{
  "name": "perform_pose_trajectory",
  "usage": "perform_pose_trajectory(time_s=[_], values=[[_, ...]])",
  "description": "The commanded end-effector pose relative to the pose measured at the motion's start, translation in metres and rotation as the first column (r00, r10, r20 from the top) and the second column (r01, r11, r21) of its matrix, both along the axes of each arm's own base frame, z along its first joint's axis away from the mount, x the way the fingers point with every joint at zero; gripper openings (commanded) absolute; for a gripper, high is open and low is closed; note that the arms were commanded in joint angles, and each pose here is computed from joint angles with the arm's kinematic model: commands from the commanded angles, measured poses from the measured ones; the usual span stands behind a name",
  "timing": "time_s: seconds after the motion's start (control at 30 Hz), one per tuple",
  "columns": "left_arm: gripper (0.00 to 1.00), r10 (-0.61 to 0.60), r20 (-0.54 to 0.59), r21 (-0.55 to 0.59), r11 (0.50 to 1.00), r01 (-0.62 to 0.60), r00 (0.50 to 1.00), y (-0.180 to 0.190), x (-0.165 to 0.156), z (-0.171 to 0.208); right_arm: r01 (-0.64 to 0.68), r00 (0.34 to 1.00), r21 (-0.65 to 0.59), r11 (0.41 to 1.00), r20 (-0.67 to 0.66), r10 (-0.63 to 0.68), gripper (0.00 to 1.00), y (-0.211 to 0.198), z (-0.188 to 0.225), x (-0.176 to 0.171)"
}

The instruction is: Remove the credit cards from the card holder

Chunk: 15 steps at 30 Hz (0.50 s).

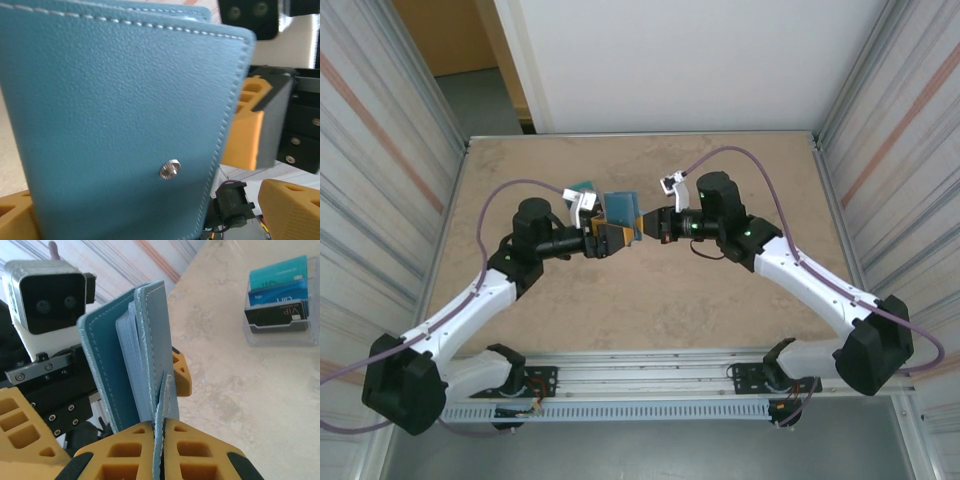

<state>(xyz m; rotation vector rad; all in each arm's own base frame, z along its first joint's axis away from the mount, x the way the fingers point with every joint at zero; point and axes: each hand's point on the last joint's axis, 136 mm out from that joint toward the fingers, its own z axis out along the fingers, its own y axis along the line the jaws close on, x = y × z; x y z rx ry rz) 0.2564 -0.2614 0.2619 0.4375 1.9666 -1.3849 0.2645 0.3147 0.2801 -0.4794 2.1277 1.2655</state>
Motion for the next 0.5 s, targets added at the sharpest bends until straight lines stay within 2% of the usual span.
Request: perform_pose_trajectory(time_s=[0.0,0.07,0.2,0.47], values=[[0.99,0.024,0.028,0.018,1.000,-0.024,0.999,-0.0011,0.0071,0.0073,0.027,0.999,-0.045,0.999,0.047,-0.025,0.00,-0.0007,0.0072,0.0056],[0.96,0.022,0.023,0.016,1.000,-0.022,1.000,-0.0025,0.0085,0.0063,0.025,0.999,-0.047,0.999,0.048,-0.023,0.00,-0.0003,0.0082,0.0049],[0.85,-0.003,0.029,0.014,1.000,0.003,1.000,-0.0088,0.0069,0.0079,0.023,0.999,-0.047,0.999,0.049,-0.021,0.00,0.0009,0.0085,0.0041],[0.85,0.018,0.013,0.030,0.999,-0.018,1.000,-0.0084,0.0100,0.0027,0.022,0.998,-0.056,0.998,0.060,-0.018,0.00,0.0032,0.0146,0.0010]])
